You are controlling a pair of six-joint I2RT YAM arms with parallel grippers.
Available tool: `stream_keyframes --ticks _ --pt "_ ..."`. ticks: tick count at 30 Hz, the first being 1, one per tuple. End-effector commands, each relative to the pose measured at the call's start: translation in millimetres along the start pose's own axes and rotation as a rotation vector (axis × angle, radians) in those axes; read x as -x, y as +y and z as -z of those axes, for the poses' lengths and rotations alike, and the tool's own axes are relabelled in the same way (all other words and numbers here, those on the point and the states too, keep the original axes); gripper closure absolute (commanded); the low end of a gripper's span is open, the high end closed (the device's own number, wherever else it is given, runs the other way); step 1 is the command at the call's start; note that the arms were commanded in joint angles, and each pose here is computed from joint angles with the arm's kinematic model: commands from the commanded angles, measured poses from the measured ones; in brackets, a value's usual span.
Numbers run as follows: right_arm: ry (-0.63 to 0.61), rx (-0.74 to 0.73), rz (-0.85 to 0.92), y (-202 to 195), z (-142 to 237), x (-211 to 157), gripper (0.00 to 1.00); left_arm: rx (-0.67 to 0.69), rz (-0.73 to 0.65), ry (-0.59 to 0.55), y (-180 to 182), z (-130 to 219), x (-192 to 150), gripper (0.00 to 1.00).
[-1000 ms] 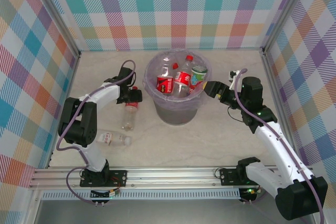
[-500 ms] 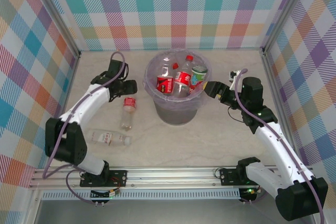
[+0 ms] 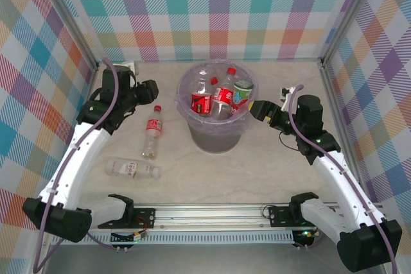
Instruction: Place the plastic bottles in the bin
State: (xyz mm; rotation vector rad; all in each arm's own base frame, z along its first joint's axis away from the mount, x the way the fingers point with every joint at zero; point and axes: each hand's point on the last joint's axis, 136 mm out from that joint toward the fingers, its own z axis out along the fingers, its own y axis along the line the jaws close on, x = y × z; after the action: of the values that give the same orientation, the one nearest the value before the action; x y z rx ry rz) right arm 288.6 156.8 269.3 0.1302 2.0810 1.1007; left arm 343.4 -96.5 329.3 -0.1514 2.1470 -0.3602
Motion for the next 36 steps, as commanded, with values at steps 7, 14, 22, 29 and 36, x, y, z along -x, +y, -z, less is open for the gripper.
stream_keyframes --ticks 7,14,22,29,36 --pt "-0.001 0.035 -0.006 5.7 -2.5 0.6 0.13 -0.155 -0.013 -0.131 -56.4 44.4 37.9 0.47" --pt "-0.004 0.038 -0.003 6.6 -2.1 1.5 0.12 -0.334 -0.044 -0.158 -119.8 53.8 53.2 0.47" --pt "-0.008 0.023 0.002 5.0 -0.2 1.4 0.13 -0.287 -0.136 -0.164 -134.5 57.3 53.1 0.47" --pt "-0.011 -0.001 0.018 1.9 1.1 2.0 0.12 -0.004 -0.093 -0.083 -41.8 36.1 6.4 0.44" --pt "0.001 0.008 0.014 2.0 -2.1 0.9 0.12 0.156 0.09 0.1 56.8 -18.4 -56.7 0.31"
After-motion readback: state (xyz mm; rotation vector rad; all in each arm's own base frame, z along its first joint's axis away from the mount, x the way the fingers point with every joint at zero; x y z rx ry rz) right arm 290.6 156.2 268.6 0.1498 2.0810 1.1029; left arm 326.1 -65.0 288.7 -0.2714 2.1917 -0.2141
